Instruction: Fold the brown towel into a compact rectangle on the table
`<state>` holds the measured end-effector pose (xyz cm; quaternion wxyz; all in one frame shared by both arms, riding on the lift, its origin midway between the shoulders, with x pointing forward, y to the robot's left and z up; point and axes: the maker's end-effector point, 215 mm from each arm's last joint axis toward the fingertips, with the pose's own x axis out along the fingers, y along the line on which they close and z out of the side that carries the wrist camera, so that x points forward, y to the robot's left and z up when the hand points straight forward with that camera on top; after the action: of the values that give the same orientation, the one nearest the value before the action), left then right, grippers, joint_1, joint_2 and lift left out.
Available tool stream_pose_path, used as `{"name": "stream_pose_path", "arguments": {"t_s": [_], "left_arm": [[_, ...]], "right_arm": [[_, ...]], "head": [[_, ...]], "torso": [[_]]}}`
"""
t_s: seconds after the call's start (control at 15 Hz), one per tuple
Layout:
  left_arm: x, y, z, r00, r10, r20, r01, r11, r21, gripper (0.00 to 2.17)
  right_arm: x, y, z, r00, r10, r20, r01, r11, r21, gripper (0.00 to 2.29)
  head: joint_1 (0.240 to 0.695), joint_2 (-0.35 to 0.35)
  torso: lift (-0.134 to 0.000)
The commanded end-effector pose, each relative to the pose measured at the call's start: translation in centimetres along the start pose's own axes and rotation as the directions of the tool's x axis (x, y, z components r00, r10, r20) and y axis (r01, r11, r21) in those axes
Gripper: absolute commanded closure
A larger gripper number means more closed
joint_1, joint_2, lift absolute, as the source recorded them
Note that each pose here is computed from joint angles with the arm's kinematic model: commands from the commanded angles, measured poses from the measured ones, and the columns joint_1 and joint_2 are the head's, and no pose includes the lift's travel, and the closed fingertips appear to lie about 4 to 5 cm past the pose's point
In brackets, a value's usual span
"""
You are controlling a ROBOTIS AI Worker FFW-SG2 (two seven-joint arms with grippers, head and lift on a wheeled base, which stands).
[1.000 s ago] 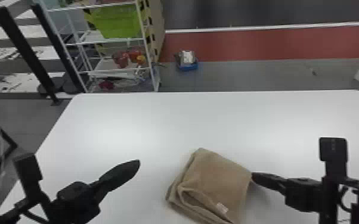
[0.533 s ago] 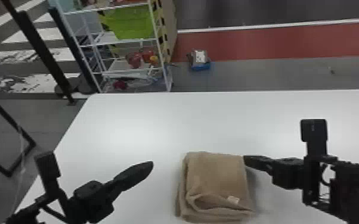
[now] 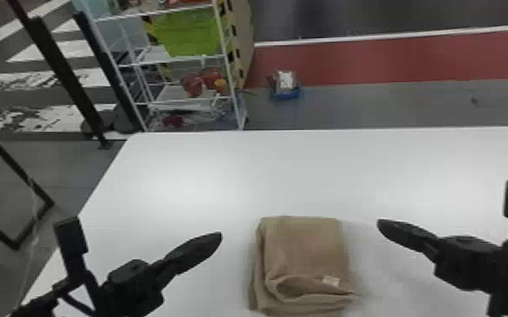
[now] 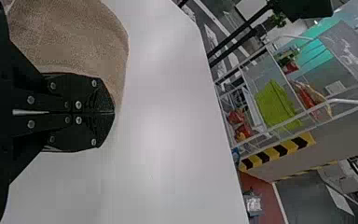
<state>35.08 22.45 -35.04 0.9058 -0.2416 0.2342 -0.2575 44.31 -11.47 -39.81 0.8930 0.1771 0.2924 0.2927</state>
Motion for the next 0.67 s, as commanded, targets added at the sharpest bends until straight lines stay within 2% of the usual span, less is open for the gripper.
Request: {"name": "stream_pose_path", "arguments": {"t_s": [0.0,0.07,0.13,0.2,0.27,0.4,0.47,0.6], "left_arm": [[0.3,-1.3,-0.4,1.000,-0.025,-0.010,0.025,1.000,-0.014,1.65],[0.5,-2.0,-1.2,0.999,-0.039,-0.029,0.039,0.999,-0.023,1.65],[0.8,-2.8,-1.6,0.998,-0.057,-0.036,0.056,0.998,-0.025,1.65],[1.2,-3.4,-2.1,0.997,-0.070,-0.045,0.069,0.997,-0.030,1.65],[1.6,-3.9,-2.9,0.995,-0.078,-0.064,0.075,0.996,-0.040,1.65],[2.2,-5.0,-4.6,0.990,-0.100,-0.098,0.094,0.994,-0.061,1.65],[2.5,-5.7,-5.3,0.987,-0.113,-0.111,0.106,0.992,-0.068,1.65],[3.1,-7.1,-6.2,0.982,-0.142,-0.125,0.133,0.988,-0.076,1.65]], "right_arm": [[-4.8,-2.7,0.3,0.996,-0.067,0.063,0.067,0.998,-0.003,1.86],[-6.6,-3.8,0.2,0.992,-0.085,0.092,0.087,0.996,-0.013,1.86],[-7.8,-4.0,-0.5,0.991,-0.074,0.107,0.077,0.997,-0.020,1.86],[-9.2,-3.3,-0.6,0.986,-0.044,0.163,0.052,0.998,-0.047,1.86],[-10.7,-2.3,0.1,0.971,-0.014,0.240,0.041,0.993,-0.110,1.86],[-13.2,-1.8,0.7,0.937,0.017,0.350,0.066,0.972,-0.224,1.86],[-13.8,-2.6,-0.1,0.928,0.037,0.371,0.054,0.971,-0.232,1.86],[-14.2,-3.6,-1.9,0.934,0.054,0.353,0.029,0.974,-0.225,1.86]], "head": [[0.695,0.157],[0.695,0.134],[0.695,0.108],[0.695,0.079],[0.695,0.048],[0.695,-0.016],[0.695,-0.035],[0.695,-0.075]], "torso": [[-0.123],[-0.123],[-0.123],[-0.123],[-0.123],[-0.123],[-0.123],[-0.123]]}}
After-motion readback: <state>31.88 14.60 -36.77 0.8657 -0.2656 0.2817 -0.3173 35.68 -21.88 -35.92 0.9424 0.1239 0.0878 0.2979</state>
